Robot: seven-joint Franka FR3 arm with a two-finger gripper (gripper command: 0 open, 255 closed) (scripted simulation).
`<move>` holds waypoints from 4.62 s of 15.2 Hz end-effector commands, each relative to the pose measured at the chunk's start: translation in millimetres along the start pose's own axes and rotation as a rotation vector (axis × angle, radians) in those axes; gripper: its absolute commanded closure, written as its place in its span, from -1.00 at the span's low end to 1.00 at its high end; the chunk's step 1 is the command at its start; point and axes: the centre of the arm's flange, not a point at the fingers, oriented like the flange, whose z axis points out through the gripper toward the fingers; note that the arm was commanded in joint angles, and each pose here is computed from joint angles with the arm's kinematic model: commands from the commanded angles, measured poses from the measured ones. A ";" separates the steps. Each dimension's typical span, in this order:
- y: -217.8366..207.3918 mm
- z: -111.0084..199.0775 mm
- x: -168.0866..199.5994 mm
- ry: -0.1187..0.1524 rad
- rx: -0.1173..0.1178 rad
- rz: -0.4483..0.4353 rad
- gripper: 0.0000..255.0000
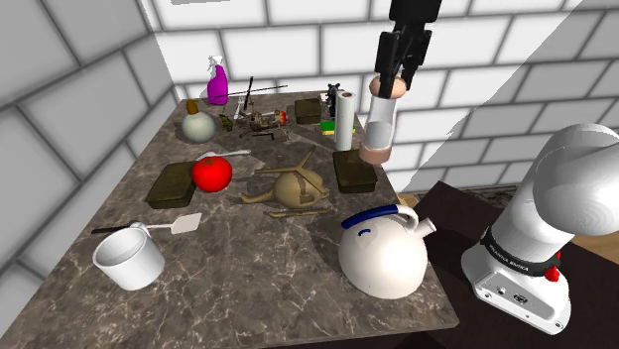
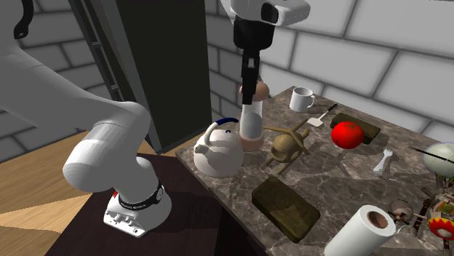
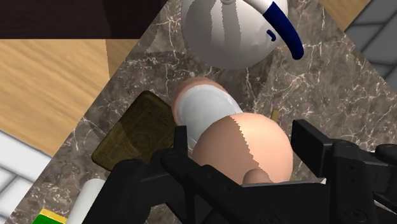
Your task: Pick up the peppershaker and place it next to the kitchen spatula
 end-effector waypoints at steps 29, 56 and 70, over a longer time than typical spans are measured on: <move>-186.9 34.8 89.4 0.000 0.000 0.000 1.00; -397.9 192.5 197.7 0.000 0.000 0.000 1.00; -393.7 227.7 198.3 0.000 0.000 0.000 1.00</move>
